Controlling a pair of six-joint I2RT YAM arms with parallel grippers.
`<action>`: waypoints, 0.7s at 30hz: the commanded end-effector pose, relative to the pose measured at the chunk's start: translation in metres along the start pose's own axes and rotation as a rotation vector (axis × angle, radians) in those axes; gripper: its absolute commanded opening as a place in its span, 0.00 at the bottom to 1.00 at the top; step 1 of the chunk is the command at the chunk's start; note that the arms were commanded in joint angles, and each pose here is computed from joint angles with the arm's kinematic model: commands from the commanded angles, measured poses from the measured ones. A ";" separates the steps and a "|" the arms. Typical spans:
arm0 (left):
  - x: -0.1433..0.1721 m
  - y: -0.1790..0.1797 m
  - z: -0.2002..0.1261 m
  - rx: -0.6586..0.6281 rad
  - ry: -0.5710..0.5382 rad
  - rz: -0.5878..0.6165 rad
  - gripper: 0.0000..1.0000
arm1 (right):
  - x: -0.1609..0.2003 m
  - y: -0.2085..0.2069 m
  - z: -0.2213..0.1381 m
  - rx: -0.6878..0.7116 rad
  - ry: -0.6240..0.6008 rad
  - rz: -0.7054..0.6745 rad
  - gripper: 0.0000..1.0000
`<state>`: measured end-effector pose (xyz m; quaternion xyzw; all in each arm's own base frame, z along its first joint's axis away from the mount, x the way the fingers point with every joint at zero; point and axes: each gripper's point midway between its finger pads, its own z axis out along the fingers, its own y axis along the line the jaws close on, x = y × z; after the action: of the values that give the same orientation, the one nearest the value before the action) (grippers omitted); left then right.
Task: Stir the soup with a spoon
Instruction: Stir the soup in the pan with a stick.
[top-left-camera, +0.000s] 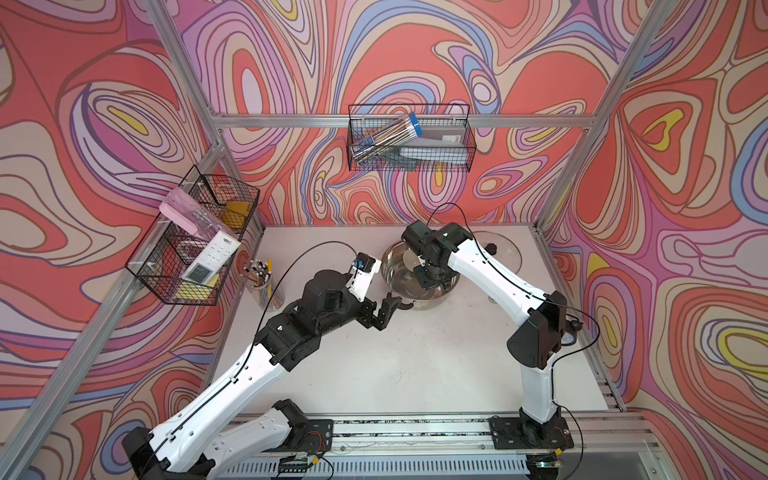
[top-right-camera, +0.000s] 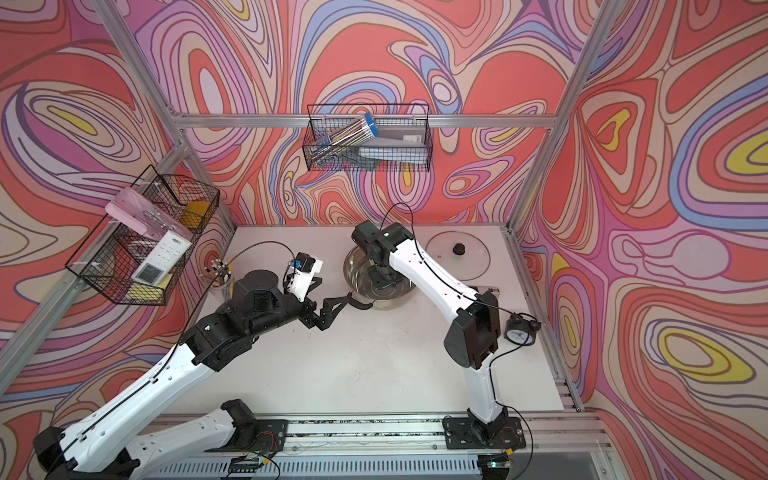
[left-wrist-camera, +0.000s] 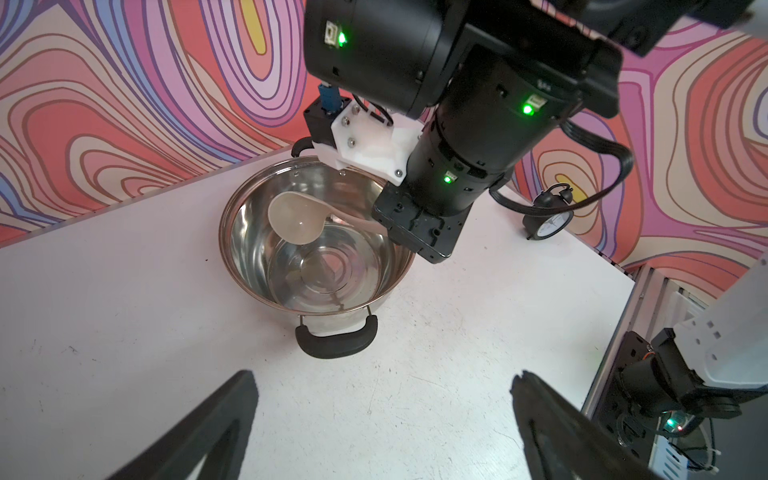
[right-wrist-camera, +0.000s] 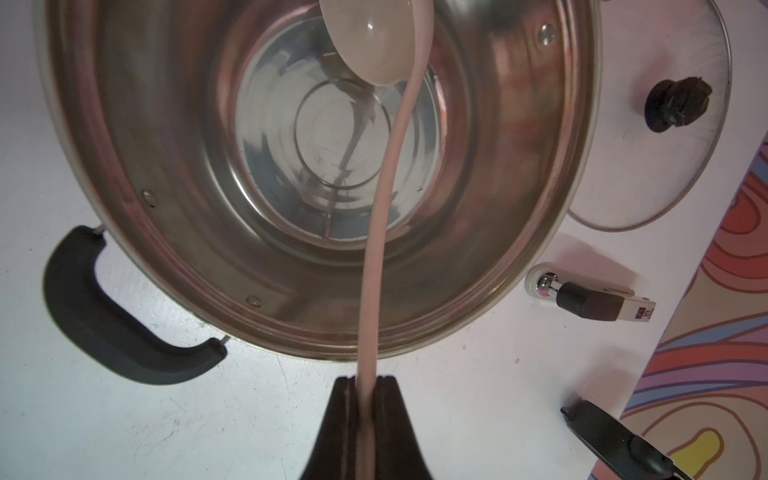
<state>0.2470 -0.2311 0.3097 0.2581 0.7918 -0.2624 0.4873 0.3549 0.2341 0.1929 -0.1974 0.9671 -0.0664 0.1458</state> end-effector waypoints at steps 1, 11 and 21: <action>-0.002 -0.003 0.000 0.011 -0.008 0.005 0.99 | -0.002 0.017 -0.004 -0.027 -0.006 -0.037 0.00; -0.001 -0.004 0.002 0.016 -0.010 -0.003 0.99 | 0.024 0.029 -0.016 -0.071 0.010 -0.040 0.00; -0.001 -0.005 0.007 0.026 -0.004 -0.004 0.99 | 0.063 0.000 -0.013 0.029 0.038 -0.009 0.00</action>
<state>0.2491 -0.2331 0.3058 0.2577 0.7953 -0.2618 0.4821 0.2923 0.2186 0.1803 -0.2155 0.9684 -0.0712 0.1039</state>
